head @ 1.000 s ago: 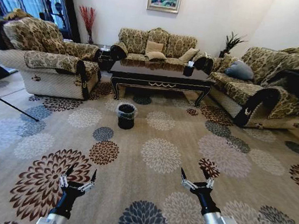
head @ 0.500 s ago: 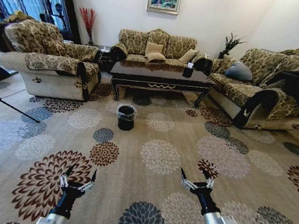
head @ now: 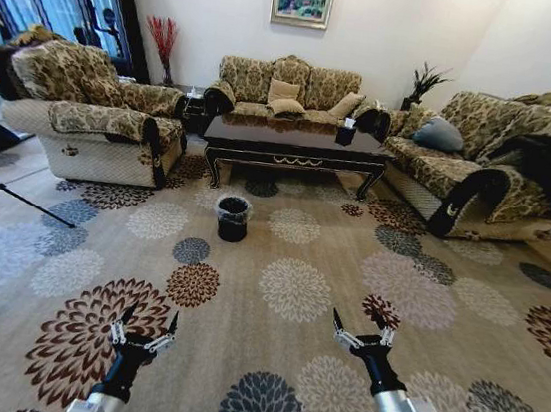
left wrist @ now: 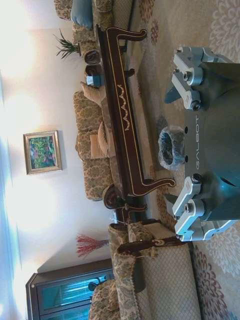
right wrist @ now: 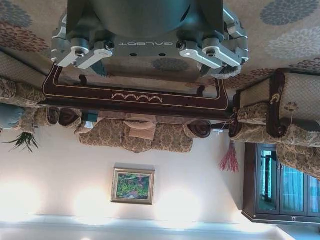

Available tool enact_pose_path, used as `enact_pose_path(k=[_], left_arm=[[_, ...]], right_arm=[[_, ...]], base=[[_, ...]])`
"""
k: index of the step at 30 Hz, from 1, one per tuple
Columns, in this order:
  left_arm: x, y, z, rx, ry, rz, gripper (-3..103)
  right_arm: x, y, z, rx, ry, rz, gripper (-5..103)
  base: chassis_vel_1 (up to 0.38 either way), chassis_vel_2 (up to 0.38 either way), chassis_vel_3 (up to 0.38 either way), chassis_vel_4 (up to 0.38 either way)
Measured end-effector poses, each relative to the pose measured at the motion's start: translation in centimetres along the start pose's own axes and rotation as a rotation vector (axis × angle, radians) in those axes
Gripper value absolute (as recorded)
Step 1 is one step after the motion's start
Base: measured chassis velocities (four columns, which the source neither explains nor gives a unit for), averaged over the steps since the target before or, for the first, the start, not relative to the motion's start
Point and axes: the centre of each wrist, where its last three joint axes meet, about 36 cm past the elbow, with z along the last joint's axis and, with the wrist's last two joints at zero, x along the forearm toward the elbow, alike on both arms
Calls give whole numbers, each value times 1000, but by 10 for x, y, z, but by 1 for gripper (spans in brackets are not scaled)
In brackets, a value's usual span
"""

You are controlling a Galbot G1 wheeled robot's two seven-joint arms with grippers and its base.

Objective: Move to the front of the table and pick up the trash from the floor, then place it into the trash bin.

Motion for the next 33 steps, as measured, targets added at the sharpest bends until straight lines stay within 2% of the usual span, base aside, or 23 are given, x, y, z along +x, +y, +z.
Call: enact_pose_path(k=[33], left_arm=[[0, 0, 0, 0, 0, 0, 100]], right_arm=[[0, 0, 0, 0, 0, 0, 100]], base=[[0, 0, 0, 0]])
